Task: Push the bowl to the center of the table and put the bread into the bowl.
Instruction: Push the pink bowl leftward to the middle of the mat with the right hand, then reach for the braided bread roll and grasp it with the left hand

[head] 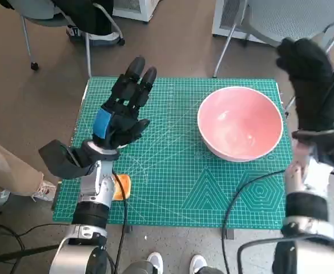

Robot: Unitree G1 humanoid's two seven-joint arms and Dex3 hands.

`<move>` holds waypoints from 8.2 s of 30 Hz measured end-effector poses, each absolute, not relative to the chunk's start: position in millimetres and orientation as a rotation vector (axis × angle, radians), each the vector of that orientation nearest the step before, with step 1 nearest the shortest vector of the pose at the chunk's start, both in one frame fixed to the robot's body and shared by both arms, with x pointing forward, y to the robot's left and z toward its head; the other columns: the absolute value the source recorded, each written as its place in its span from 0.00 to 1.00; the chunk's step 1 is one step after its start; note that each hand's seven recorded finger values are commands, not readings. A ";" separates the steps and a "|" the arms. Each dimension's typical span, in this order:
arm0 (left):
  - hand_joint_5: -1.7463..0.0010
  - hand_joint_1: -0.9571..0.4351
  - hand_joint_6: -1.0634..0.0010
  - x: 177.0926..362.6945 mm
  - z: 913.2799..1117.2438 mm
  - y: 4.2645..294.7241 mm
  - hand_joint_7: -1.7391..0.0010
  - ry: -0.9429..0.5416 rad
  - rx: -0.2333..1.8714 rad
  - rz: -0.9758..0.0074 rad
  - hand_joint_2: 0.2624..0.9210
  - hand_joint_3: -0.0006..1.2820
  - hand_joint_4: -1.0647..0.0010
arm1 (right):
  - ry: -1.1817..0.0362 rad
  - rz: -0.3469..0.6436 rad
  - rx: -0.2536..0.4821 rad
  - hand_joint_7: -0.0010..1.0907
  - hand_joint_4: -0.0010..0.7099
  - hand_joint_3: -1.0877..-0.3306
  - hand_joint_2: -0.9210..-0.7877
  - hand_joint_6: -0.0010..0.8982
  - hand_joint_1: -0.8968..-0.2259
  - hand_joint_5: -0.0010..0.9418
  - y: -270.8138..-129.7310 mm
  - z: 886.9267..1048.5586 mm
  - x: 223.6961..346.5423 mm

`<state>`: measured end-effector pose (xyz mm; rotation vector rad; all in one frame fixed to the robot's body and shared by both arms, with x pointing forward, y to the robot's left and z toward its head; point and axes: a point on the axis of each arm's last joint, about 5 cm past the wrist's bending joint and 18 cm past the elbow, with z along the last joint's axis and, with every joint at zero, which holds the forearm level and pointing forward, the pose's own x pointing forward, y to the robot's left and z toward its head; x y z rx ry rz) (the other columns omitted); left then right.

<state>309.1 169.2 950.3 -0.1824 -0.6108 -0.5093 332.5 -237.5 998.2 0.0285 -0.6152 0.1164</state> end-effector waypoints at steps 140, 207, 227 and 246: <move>1.00 0.28 0.82 306.0 946.7 183.3 1.00 -0.601 -0.151 -0.486 1.00 0.17 1.00 | -0.017 0.023 0.159 0.09 0.31 0.37 0.00 0.30 0.41 0.01 -200.0 920.7 328.0; 1.00 0.28 0.82 303.5 946.7 185.8 1.00 -0.601 -0.155 -0.479 1.00 0.17 0.99 | -0.206 0.163 0.163 0.07 0.30 0.33 0.00 0.28 0.43 0.00 -180.6 944.8 339.0; 1.00 0.28 0.82 303.0 947.1 184.9 1.00 -0.595 -0.158 -0.486 1.00 0.17 0.99 | -0.707 0.376 0.080 0.09 0.28 0.42 0.00 0.29 0.36 0.00 -161.1 979.4 330.8; 1.00 0.28 0.81 302.0 950.9 187.6 1.00 -0.619 -0.131 -0.511 1.00 0.17 0.99 | -0.747 0.425 0.044 0.09 0.28 0.43 0.00 0.27 0.34 0.00 -160.6 978.4 327.2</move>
